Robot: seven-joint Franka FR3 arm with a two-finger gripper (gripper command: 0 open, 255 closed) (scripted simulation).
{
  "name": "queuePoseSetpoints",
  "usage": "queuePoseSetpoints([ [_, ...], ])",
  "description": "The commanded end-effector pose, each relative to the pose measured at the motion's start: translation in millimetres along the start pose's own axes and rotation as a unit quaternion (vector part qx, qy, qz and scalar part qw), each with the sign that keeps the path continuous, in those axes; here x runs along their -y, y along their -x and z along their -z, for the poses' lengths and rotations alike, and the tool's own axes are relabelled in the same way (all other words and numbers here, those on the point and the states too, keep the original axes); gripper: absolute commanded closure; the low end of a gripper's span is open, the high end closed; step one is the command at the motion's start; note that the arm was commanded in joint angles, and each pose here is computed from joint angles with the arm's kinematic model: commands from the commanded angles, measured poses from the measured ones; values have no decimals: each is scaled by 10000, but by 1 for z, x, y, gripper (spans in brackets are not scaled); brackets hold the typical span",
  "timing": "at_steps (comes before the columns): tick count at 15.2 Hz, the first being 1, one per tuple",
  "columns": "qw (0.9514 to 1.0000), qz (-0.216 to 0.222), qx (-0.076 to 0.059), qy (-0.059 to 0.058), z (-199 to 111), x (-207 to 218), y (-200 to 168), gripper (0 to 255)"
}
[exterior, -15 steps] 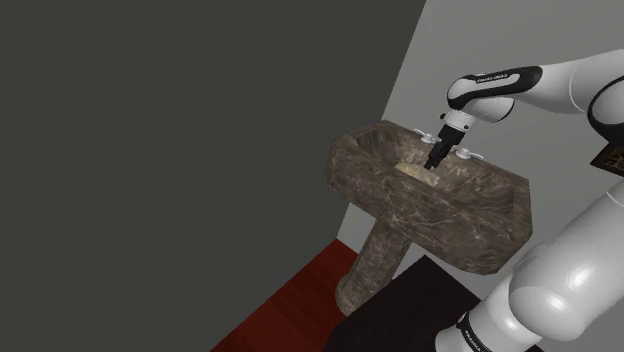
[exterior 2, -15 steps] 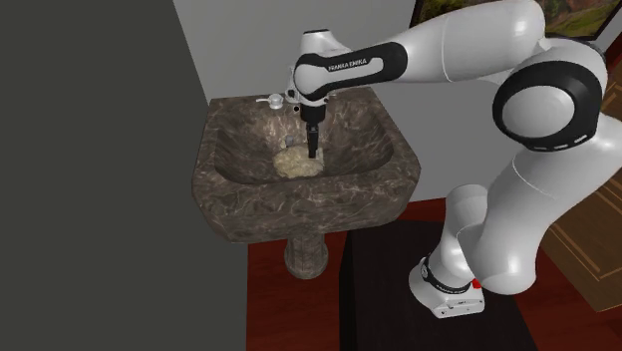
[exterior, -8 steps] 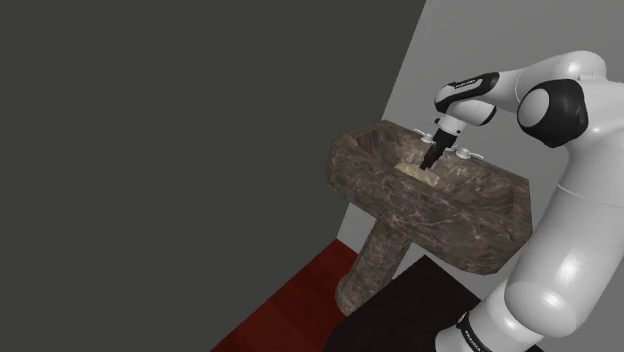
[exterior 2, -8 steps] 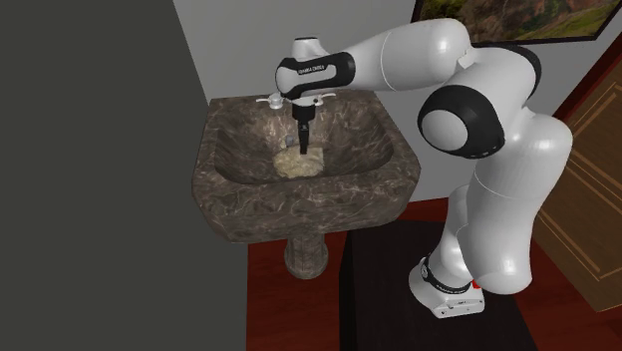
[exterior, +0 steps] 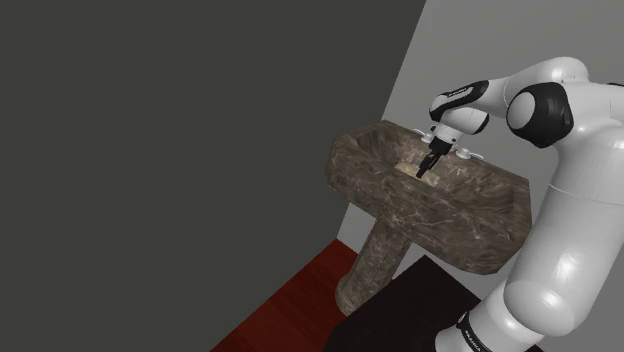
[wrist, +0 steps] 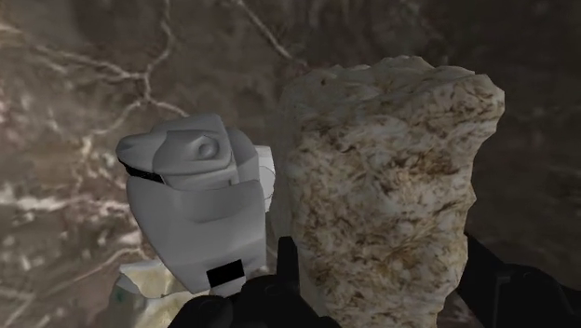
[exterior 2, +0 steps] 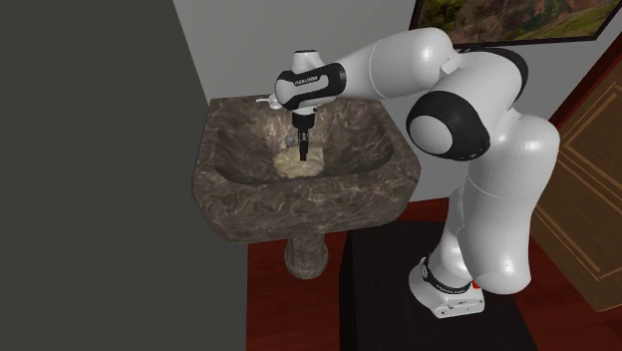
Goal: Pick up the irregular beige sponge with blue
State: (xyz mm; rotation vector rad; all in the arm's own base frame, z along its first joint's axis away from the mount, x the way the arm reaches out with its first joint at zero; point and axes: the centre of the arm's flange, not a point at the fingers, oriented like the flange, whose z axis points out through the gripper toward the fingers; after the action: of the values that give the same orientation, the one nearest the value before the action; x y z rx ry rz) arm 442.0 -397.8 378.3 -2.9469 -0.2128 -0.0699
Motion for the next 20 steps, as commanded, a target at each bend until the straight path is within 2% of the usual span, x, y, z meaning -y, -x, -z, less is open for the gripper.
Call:
queuePoseSetpoints([
  [1,10000,-1,4,0,-2,-1,1,255],
  [9,10000,0,4,0,-1,-1,0,255],
  [20,10000,0,4,0,56,10,-3,255],
])
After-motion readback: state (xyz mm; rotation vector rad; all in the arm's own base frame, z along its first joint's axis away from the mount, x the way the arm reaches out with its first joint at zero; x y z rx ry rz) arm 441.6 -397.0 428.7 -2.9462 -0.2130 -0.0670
